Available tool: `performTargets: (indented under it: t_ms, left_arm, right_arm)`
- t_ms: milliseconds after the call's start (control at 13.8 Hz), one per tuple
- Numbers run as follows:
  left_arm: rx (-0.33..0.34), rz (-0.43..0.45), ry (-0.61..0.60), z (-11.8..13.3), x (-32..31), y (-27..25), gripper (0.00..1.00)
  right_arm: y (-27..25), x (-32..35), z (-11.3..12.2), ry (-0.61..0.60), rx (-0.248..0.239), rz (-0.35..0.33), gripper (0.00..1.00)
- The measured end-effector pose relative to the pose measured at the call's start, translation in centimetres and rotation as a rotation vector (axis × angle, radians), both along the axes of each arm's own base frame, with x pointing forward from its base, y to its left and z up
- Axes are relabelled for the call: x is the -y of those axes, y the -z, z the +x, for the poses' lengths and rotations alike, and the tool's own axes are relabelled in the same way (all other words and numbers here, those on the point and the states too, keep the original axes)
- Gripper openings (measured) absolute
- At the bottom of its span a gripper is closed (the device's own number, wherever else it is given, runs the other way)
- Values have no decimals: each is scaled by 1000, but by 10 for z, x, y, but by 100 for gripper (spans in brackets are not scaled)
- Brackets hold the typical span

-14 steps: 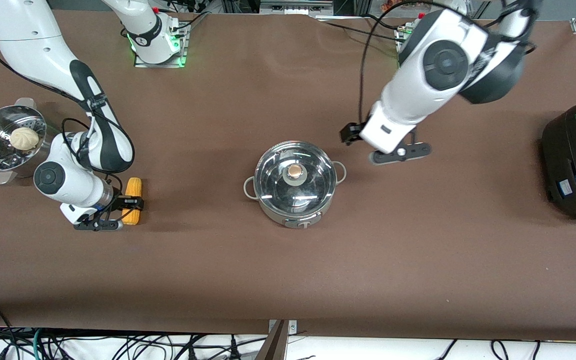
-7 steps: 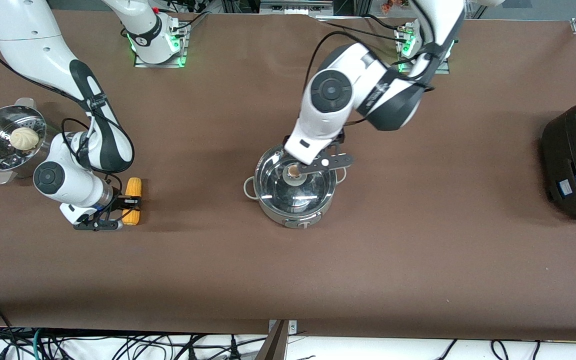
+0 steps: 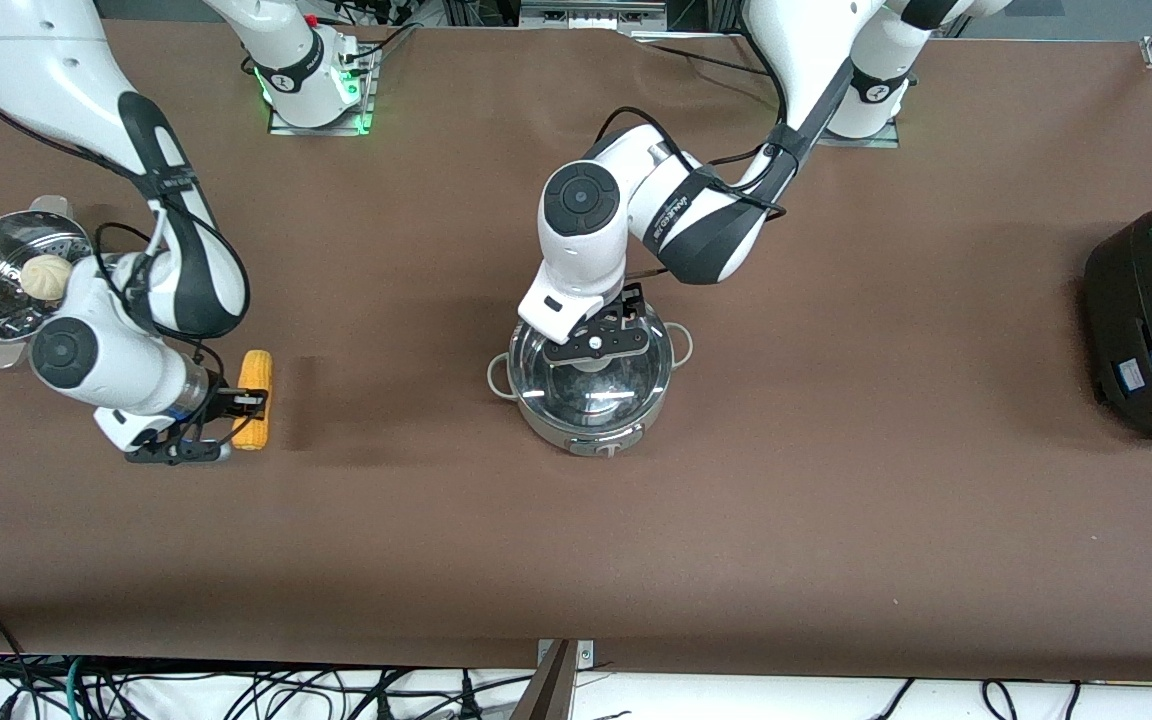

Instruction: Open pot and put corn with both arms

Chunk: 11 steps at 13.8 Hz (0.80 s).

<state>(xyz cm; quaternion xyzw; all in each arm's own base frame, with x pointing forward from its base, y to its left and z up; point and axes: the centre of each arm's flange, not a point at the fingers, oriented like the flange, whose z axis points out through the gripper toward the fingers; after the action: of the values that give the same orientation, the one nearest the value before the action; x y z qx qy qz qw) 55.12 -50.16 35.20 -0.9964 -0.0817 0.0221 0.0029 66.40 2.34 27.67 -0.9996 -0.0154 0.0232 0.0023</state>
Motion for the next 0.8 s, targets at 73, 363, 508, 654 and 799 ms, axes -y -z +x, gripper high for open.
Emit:
performTargets:
  t_ms: [73, 363, 508, 654, 799]
  left_arm:
    - [5, -2, -2, 1, -1, 0, 100]
    - [21, 11, -4, 7, -5, -1, 85]
    - [49, 31, 8, 9, -6, 1, 80]
    - [64, 25, 13, 11, -4, 5, 76]
    - [67, 22, 14, 11, -3, 7, 75]
  right_arm:
    - [-20, -1, 1, -1, -7, -1, 30]
    - [-112, -5, 1, 11, -72, 29, 30]
    - [-161, -9, 3, 8, -90, 45, 30]
    - [-193, -18, 2, -8, -99, 49, 30]
    - [-212, -25, 0, -21, -100, 50, 30]
